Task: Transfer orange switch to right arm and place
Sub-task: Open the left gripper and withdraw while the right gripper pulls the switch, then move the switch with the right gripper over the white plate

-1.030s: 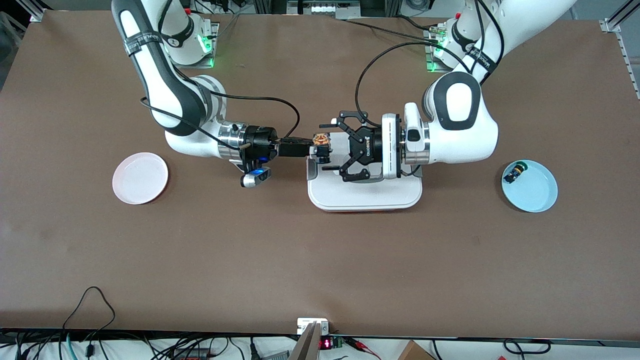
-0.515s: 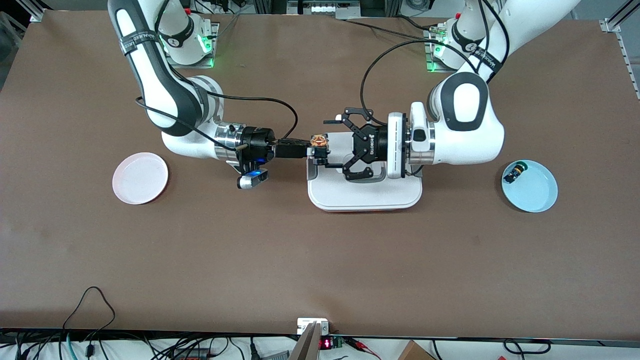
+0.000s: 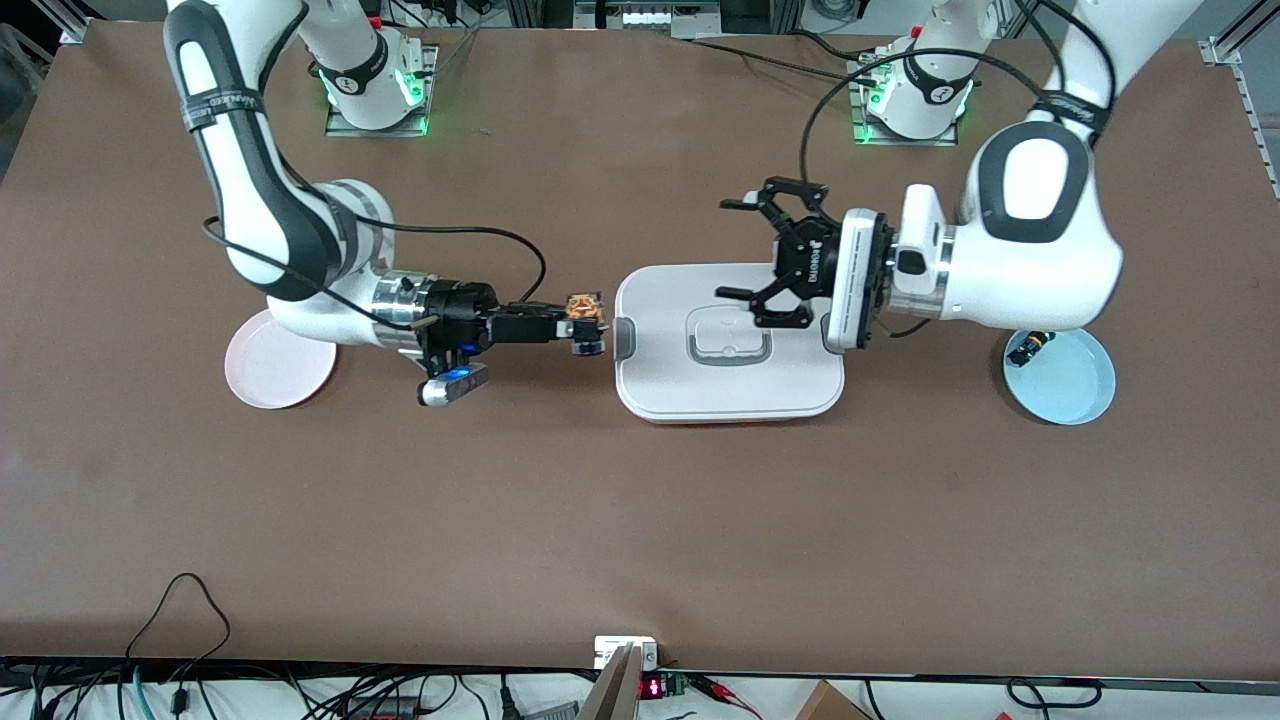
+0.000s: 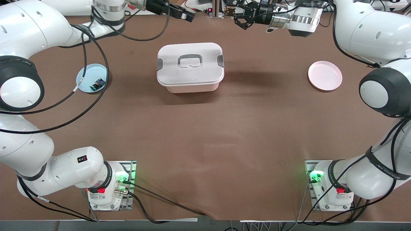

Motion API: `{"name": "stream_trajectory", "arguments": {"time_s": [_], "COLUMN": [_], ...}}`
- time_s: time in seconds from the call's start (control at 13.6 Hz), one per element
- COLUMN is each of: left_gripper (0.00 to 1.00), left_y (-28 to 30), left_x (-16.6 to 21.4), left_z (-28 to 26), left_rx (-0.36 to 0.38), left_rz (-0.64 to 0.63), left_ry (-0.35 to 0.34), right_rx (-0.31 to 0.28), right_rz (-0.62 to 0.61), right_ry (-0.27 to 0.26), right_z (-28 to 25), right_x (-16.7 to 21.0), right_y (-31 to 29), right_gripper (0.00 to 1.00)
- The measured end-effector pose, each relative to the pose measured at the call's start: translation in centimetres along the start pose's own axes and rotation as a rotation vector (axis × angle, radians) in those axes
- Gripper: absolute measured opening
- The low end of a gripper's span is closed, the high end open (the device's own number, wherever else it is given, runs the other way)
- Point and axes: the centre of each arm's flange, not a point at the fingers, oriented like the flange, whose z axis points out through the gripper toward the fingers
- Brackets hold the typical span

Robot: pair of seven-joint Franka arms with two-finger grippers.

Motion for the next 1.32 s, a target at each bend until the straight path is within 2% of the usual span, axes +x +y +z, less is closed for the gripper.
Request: {"name": "stream_trajectory", "arguments": {"time_s": [0.15, 0.29, 0.44, 0.66, 0.81, 1.03, 1.32], "left_gripper": [1.00, 1.00, 1.00, 1.00, 1.00, 1.00, 1.00], "left_y": [-0.1, -0.3, 0.0, 2.0, 3.3, 3.8, 4.9], "left_x": [-2.0, -4.2, -5.2, -3.9, -3.0, -2.5, -1.3], "left_z": [-2.1, -4.0, -5.6, -8.4, -11.0, -14.9, -17.0], "left_rx": [0.007, 0.050, 0.125, 0.300, 0.459, 0.708, 0.957], "left_rz": [-0.109, -0.243, -0.393, -0.597, -0.675, -0.701, -0.747], "left_ry": [-0.160, -0.325, -0.449, -0.587, -0.658, -0.727, -0.765], "right_rx": [-0.020, -0.044, -0.080, -0.177, -0.313, -0.569, -0.959], "right_rz": [0.004, 0.005, -0.001, -0.022, -0.076, -0.193, -0.320], "right_ry": [-0.020, -0.048, -0.087, -0.133, -0.154, -0.173, -0.142], "right_z": [-1.4, -3.2, -5.5, -9.2, -11.2, -12.8, -15.0], "right_x": [0.8, 1.9, 3.0, 3.9, 3.9, 3.1, 0.6], "right_y": [-0.5, -0.9, -1.3, -1.5, -2.7, -6.0, -9.1], "right_gripper": [0.34, 0.34, 0.34, 0.34, 0.34, 0.34, 0.34]}}
